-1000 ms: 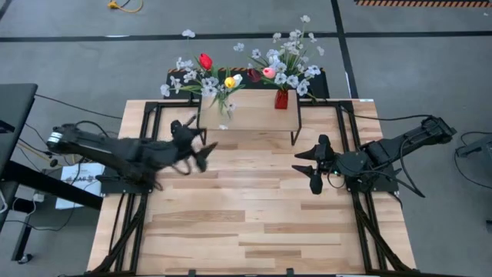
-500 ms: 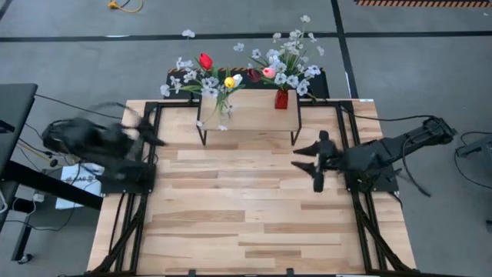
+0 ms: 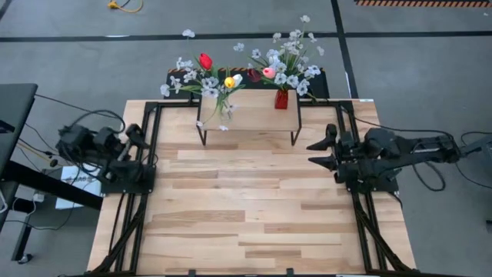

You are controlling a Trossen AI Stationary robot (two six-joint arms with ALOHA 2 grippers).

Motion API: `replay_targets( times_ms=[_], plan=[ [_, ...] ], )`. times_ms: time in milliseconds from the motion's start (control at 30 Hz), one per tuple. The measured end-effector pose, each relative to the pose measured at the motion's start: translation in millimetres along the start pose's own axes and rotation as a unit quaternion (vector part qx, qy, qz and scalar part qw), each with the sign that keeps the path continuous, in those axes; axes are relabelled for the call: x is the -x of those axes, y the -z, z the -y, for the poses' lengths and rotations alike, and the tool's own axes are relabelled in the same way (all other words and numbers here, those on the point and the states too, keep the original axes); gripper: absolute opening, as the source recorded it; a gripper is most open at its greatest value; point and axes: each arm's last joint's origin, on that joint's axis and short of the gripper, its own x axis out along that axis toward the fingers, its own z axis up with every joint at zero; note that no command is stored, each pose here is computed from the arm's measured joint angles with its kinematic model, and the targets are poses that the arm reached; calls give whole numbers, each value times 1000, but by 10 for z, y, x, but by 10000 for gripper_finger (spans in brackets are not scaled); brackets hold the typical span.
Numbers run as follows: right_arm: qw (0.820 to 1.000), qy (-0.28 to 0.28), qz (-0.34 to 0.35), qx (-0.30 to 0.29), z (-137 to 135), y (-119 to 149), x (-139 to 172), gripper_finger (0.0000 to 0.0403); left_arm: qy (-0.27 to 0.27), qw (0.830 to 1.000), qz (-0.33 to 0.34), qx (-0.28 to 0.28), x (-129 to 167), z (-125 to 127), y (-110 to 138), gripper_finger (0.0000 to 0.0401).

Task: Pick and place flowers into a vace then onto a shelf
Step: Return to Home Position

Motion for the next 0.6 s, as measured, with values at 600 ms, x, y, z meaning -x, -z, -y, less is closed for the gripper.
replay_targets(
  times_ms=[600],
  plan=[
    [995, -35, 54, -76, 158, 1188, 166, 177, 30, 999, 12, 26, -393, -119, 1088, 303]
  ],
)
